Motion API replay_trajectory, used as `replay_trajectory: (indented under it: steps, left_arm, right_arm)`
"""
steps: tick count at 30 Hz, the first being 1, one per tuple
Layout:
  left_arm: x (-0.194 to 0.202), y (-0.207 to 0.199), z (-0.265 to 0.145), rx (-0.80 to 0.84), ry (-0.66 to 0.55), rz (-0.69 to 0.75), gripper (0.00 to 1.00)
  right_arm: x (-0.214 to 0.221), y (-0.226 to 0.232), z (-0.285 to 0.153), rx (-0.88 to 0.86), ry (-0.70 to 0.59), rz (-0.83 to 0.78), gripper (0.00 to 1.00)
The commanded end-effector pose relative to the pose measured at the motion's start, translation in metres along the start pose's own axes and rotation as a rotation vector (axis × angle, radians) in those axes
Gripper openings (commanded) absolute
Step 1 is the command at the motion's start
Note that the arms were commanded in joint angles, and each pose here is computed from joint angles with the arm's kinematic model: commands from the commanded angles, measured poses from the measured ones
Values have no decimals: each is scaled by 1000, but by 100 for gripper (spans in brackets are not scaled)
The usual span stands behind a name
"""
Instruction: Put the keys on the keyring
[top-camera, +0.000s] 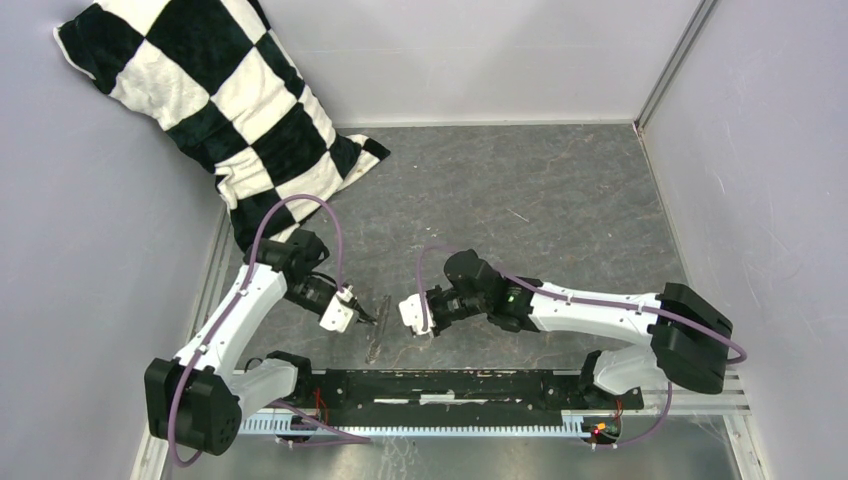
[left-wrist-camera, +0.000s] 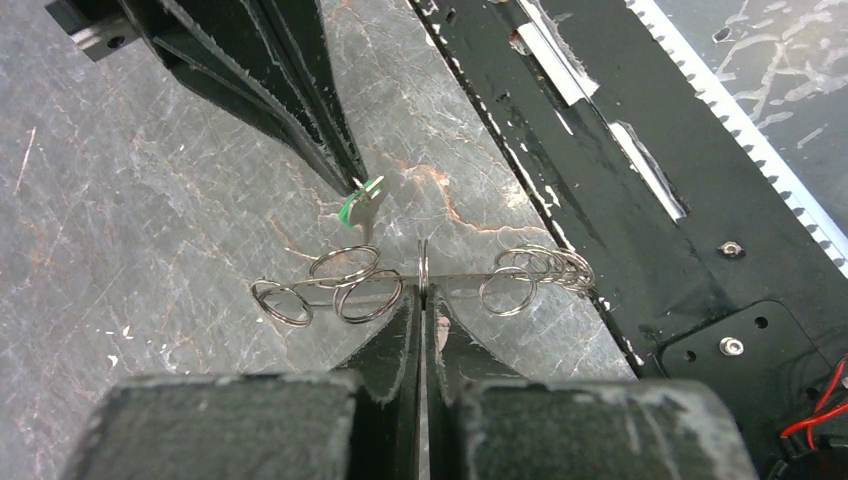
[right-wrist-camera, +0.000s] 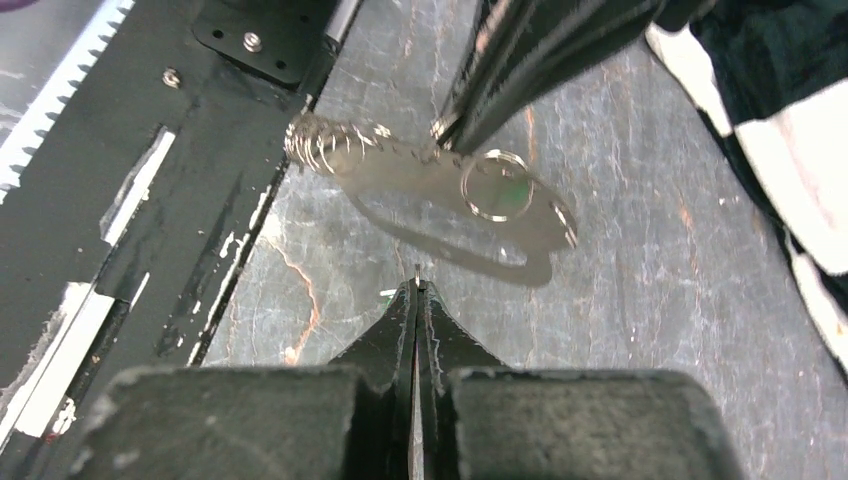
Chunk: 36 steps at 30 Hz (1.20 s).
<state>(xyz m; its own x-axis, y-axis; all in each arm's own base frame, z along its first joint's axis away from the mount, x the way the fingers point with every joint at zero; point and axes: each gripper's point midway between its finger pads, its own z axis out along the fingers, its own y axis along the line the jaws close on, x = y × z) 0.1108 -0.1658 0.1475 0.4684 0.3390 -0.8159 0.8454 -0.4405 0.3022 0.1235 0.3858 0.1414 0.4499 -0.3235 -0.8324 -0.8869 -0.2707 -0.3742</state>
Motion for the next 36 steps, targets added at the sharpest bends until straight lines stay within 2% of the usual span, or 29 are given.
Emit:
replay_trajectory:
  steps: [1,13,25,36]
  left_arm:
    - [-5,-4,5,9,-41,78,2]
    - [-5,-8,9,19,-55,151,2]
    - [-6,-13,11,18,-64,111,2]
    - [-8,-13,12,8,-72,74,2]
  right_arm:
    - [-43,-14,0,27,-63,-104,0]
    - [-41,-9,22,-9,16,-201,0]
    - [-44,-6,28,29,59,-261,0]
    - [-59,-4,31,56,32,-291,0]
